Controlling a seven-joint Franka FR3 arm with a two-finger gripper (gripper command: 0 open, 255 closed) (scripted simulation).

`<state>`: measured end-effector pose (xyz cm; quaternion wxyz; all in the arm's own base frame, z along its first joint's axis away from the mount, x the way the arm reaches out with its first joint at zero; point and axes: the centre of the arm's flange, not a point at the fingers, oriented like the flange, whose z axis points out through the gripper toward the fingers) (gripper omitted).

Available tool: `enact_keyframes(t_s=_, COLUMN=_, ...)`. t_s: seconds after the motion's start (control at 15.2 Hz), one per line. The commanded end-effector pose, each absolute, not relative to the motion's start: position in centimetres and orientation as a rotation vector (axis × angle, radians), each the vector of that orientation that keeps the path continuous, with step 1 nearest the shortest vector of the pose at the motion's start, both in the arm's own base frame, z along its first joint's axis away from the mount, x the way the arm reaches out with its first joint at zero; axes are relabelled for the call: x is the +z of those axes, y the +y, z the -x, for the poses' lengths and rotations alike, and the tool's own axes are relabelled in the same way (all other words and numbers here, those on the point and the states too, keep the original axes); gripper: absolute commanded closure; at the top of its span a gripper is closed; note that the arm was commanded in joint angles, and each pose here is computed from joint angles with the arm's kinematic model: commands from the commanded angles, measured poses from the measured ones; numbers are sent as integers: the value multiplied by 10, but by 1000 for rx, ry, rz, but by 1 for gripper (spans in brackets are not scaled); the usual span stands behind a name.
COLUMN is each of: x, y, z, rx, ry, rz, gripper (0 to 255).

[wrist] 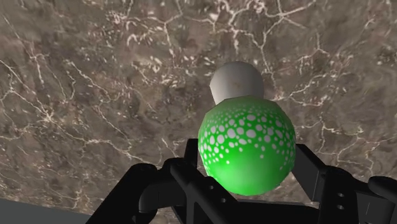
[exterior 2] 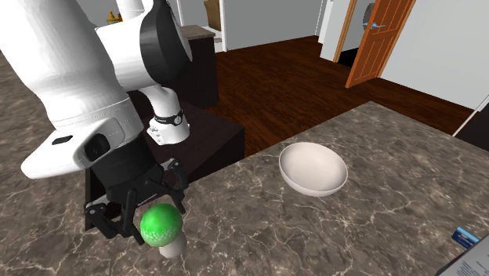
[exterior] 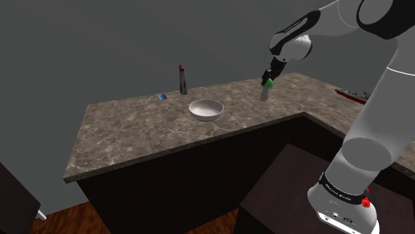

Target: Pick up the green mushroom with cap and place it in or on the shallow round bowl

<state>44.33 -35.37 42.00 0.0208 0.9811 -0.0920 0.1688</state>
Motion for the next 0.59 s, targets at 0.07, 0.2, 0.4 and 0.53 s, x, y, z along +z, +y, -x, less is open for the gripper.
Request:
enact_keyframes(t_s=0.07, x=436, y=-355, z=-444, rx=523, ry=-286, rz=-3042, gripper=255)
enact_keyframes(t_s=0.2, x=446, y=-355, z=-444, rx=523, ry=-286, rz=-3042, gripper=255)
enact_keyframes(t_s=0.4, x=462, y=-355, z=-444, rx=523, ry=-286, rz=-3042, gripper=255)
enact_keyframes(t_s=0.53, x=472, y=-355, z=-444, rx=523, ry=-286, rz=-3042, gripper=255)
